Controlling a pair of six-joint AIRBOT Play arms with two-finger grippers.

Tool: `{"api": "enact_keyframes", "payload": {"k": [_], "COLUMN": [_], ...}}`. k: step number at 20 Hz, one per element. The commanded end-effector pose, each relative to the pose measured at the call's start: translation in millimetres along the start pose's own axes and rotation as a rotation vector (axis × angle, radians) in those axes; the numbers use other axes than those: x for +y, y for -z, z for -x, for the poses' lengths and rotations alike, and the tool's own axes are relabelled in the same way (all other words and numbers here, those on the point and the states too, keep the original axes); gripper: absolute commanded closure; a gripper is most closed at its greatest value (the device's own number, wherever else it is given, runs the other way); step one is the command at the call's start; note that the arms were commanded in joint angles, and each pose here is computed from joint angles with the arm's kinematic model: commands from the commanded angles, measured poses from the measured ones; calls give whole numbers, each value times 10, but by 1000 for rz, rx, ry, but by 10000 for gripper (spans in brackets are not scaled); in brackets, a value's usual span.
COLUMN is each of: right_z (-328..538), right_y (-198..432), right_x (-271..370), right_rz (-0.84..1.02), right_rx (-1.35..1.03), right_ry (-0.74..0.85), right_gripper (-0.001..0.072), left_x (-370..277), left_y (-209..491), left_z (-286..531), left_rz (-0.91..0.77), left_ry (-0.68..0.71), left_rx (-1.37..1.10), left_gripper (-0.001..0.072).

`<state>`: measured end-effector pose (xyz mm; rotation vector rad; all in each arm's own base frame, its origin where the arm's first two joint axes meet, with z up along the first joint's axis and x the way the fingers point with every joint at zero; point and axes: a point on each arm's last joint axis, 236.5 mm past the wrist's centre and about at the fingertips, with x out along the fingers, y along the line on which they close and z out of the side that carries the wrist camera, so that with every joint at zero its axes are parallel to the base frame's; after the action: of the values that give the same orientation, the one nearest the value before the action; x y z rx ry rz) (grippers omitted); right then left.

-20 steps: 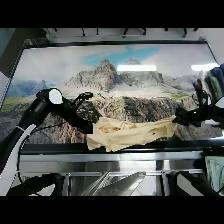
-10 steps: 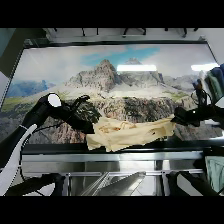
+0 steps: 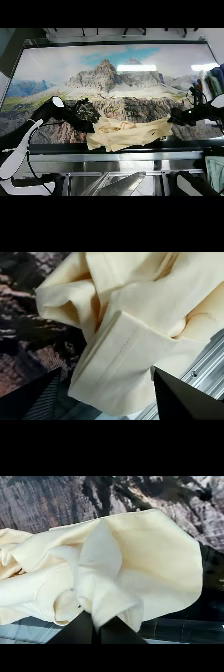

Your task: Fold the shirts.

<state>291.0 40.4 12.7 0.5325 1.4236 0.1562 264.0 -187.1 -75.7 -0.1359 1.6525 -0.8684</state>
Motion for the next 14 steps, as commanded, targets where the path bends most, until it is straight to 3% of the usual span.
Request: {"api": "enact_keyframes", "payload": {"k": [1, 9, 14], "right_z": [-9, -8, -8], "right_y": [8, 10, 37], "right_x": [30, 32, 33], "right_rz": [5, 2, 3], "right_rx": [3, 3, 14], "right_ry": [-5, -5, -6], "right_gripper": [689, 689, 689], "left_x": [-2, -95, 15], "left_y": [119, 29, 65], "left_z": [52, 89, 17], "left_rz": [-6, -81, -37], "left_ry": [37, -4, 18], "left_rx": [38, -18, 7], "left_gripper": [117, 119, 130]}}
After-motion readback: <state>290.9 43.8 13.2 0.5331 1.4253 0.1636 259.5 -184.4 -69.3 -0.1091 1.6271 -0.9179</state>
